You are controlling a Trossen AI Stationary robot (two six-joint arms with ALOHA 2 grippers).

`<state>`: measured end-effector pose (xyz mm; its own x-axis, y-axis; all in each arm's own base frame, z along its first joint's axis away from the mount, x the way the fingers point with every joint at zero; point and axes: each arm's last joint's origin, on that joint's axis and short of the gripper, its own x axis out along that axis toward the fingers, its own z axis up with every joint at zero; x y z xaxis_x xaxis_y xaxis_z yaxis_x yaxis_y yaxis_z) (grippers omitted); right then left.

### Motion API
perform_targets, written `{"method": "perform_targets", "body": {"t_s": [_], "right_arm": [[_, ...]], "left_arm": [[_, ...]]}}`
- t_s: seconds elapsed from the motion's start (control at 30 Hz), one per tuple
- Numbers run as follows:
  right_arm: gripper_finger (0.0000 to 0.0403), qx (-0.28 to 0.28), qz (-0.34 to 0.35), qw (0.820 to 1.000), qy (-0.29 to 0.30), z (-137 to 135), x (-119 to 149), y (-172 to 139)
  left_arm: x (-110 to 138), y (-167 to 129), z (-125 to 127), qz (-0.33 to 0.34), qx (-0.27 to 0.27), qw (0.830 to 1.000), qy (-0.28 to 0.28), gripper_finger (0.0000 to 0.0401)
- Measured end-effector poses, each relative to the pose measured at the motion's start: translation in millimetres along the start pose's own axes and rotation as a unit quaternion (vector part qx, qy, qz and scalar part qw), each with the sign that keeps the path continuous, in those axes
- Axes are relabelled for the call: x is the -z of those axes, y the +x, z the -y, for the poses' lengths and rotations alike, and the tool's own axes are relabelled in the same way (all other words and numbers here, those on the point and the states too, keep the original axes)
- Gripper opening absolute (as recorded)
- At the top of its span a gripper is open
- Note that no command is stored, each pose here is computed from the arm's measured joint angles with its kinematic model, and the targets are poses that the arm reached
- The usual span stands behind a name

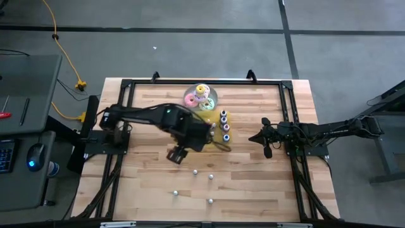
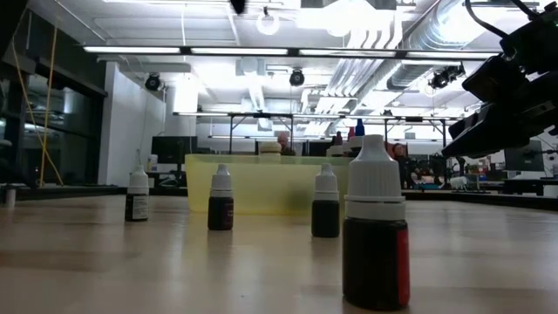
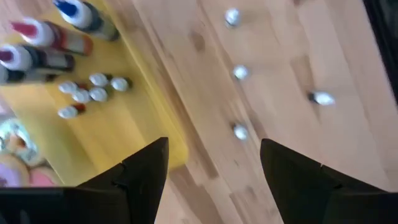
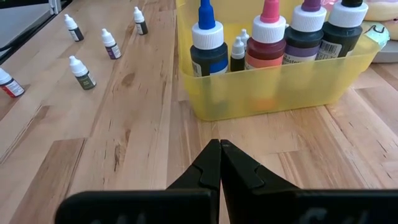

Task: Pick & Place food coloring
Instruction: Put the top small black food coloring bottle into the yellow container

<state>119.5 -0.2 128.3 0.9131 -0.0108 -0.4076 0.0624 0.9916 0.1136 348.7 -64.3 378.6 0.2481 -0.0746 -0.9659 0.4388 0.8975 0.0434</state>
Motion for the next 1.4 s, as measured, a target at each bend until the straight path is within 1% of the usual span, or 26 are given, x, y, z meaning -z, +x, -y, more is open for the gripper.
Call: {"method": "perform_targets", "body": {"t_s": [0.13,0.23,0.3,0.4,0.5,0.6,0.77,0.93,1.03,1.4], "right_arm": [[0.0000,0.000,0.000,1.000,0.000,0.0,0.1,0.0],[0.0000,0.000,0.000,1.000,0.000,0.0,-0.1,0.0],[0.0000,0.000,0.000,1.000,0.000,0.1,0.1,0.0],[0.0000,0.000,0.000,1.000,0.000,0.0,0.0,0.0],[0.0000,0.000,0.000,1.000,0.000,0.0,0.0,0.0],[0.0000,0.000,0.000,1.000,0.000,0.0,0.0,0.0],[0.0000,0.000,0.000,1.000,0.000,0.0,0.1,0.0],[0.0000,0.000,0.000,1.000,0.000,0.0,0.1,0.0],[0.0000,0.000,0.000,1.000,0.000,0.0,0.0,0.0],[0.0000,0.000,0.000,1.000,0.000,0.0,0.0,0.0]], "left_arm": [[12.5,-5.1,20.3,-0.005,0.008,1.000,-0.009,0.0248],[27.5,-3.5,33.0,0.006,0.012,1.000,-0.018,0.0248],[39.9,2.9,41.2,0.015,0.013,1.000,-0.019,0.0247],[57.7,17.5,49.9,0.041,0.015,0.999,-0.024,0.0247],[74.0,38.7,53.3,0.050,0.021,0.998,-0.045,0.0247],[85.9,63.2,55.1,0.053,0.022,0.997,-0.047,0.0247],[97.8,100.7,58.2,0.052,0.035,0.997,-0.044,0.0247],[106.9,129.1,59.6,0.069,0.034,0.996,-0.044,0.0247],[108.7,139.8,59.7,0.091,0.026,0.994,-0.049,0.0247],[121.9,167.2,61.9,0.122,0.031,0.991,-0.049,0.0247]]}}
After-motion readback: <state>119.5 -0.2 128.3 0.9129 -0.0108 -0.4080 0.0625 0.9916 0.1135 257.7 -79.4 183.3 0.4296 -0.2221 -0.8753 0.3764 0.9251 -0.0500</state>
